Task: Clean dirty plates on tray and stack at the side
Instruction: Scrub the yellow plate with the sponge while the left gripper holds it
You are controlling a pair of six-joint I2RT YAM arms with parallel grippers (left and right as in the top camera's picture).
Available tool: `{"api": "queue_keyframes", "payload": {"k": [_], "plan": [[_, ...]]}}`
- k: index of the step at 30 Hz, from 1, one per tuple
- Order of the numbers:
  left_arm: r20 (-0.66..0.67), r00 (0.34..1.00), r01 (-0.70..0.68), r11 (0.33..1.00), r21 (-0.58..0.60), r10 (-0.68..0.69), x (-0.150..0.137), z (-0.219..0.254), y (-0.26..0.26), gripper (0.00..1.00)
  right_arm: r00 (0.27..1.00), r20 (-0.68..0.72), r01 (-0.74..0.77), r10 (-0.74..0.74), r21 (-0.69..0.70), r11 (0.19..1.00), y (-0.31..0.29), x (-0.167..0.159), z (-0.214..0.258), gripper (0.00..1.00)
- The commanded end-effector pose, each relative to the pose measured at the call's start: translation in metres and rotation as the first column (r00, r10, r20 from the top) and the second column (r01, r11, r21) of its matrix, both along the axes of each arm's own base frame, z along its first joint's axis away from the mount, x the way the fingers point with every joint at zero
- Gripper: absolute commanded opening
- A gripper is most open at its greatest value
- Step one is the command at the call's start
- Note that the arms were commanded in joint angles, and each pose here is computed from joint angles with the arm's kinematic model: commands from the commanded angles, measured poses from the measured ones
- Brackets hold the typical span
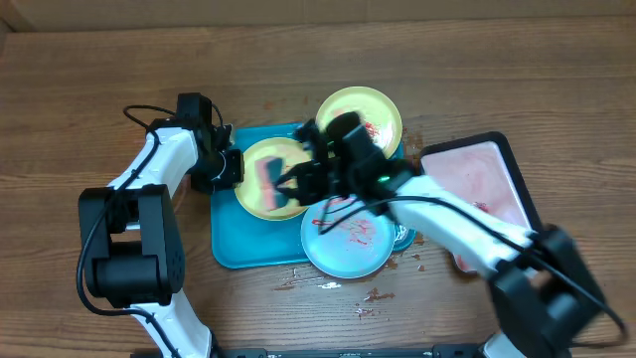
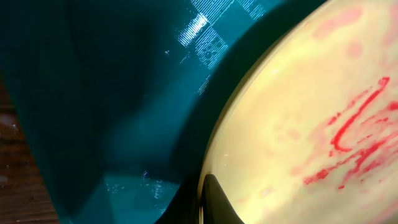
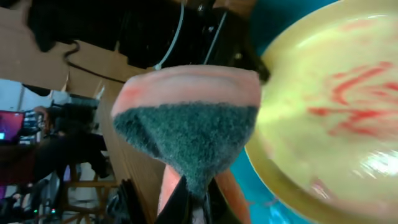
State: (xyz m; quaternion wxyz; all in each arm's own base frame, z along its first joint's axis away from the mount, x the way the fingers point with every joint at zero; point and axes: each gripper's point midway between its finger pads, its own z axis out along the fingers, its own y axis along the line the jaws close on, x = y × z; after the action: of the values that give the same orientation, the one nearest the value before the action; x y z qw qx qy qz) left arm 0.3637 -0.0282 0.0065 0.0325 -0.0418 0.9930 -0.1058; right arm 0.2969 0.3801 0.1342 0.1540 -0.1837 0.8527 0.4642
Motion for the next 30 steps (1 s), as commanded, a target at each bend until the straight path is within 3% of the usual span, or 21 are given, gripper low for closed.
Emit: {"api": "queue_keyframes", "payload": {"k": [1,6,14,20,25,30], "plan": [[-0.046,0.999,0.027,1.0,-0.013,-0.028,-0.01,-0.014,-0.003,0.04,0.986,-0.145,0.079,-0.077,0.01,0.997,0.017,0.002,-0.024,0.04],[-0.049,0.998,0.027,1.0,-0.013,-0.028,-0.011,-0.014,-0.003,0.04,0.957,-0.184,0.218,-0.224,-0.055,0.974,0.014,0.024,-0.059,0.04],[-0.05,0.998,0.028,0.999,-0.021,-0.029,-0.011,-0.014,-0.004,0.04,0.948,-0.164,0.257,-0.272,-0.105,0.961,0.011,0.034,-0.09,0.04],[-0.054,0.998,0.024,1.0,-0.021,-0.025,-0.012,-0.014,-0.004,0.04,0.914,-0.139,0.323,-0.382,-0.322,0.89,-0.025,0.035,-0.146,0.04],[-0.053,0.998,0.024,1.0,-0.02,-0.025,-0.012,-0.014,-0.004,0.04,0.907,-0.095,0.338,-0.41,-0.416,0.844,-0.043,0.043,-0.149,0.04],[-0.053,0.998,0.024,1.0,-0.02,-0.025,-0.012,-0.014,-0.004,0.04,0.944,0.043,0.303,-0.328,-0.514,0.803,-0.051,0.06,-0.131,0.04]]}}
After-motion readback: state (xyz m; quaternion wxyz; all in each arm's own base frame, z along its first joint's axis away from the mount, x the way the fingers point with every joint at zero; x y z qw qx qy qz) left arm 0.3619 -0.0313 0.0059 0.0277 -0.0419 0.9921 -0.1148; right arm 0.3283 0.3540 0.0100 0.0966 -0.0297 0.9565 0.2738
